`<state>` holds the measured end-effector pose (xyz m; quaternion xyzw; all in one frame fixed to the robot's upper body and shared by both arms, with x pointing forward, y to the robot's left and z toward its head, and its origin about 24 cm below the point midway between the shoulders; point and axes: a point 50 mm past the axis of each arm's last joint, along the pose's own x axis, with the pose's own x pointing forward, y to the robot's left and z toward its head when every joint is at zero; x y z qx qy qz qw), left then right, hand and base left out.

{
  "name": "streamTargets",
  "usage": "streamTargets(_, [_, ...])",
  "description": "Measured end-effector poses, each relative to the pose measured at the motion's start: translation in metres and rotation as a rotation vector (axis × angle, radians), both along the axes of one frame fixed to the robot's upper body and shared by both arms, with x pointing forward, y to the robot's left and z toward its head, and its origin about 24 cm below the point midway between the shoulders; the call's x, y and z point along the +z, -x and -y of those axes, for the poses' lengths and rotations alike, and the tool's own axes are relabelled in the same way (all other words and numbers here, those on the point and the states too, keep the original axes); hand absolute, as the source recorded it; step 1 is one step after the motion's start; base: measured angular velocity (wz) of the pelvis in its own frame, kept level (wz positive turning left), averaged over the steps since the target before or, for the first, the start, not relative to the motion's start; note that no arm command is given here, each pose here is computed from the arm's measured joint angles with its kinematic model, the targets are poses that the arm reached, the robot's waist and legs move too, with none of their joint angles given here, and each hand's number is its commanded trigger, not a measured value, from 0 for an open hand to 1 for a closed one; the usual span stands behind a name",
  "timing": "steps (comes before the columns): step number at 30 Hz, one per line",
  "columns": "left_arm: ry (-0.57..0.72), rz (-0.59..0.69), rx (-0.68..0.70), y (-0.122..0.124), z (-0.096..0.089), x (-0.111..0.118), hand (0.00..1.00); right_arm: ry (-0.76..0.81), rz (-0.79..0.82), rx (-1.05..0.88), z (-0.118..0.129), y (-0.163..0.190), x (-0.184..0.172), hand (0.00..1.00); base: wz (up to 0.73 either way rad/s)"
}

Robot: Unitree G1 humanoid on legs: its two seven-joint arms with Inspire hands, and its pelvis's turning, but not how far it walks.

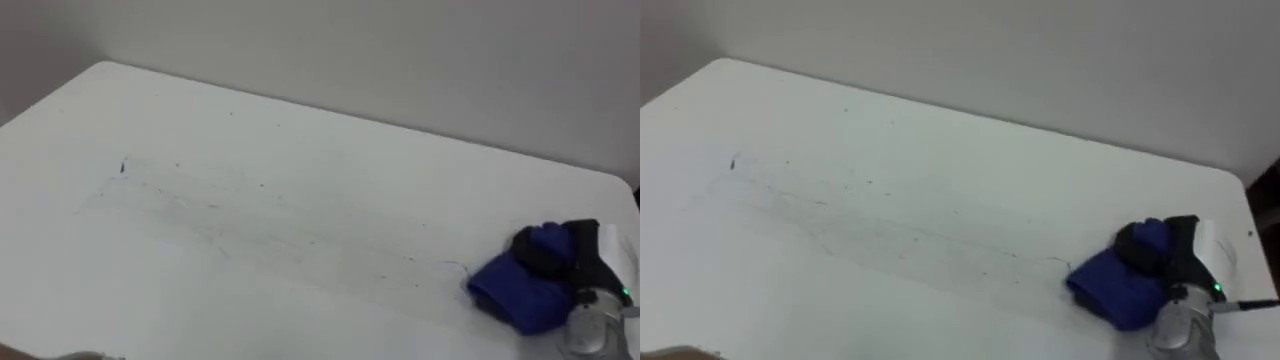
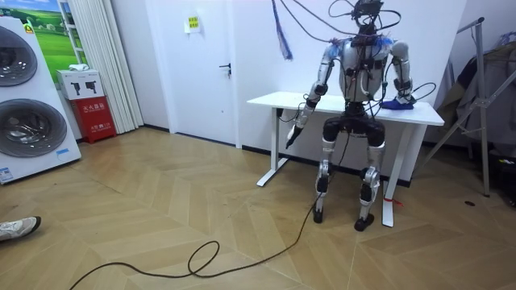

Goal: Wipe table

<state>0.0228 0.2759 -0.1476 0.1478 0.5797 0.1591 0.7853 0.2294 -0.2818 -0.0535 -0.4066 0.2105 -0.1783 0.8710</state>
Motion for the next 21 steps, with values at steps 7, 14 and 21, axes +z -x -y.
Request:
streamTargets(7, [-0.023, 0.075, 0.009, -0.019, 0.003, 0.004, 0.0, 0.008, 0.018, 0.132, -0.03, -0.021, 0.006, 1.0, -0.28])
streamTargets(14, [-0.074, 0.095, 0.048, -0.013, -0.011, 0.011, 0.0, 0.067, 0.039, -0.053, 0.005, 0.046, -0.017, 1.0, 0.29])
streamTargets(21, [-0.117, -0.02, 0.088, 0.025, -0.024, 0.012, 0.0, 0.197, -0.1, -0.355, 0.072, 0.156, -0.019, 1.0, 0.13])
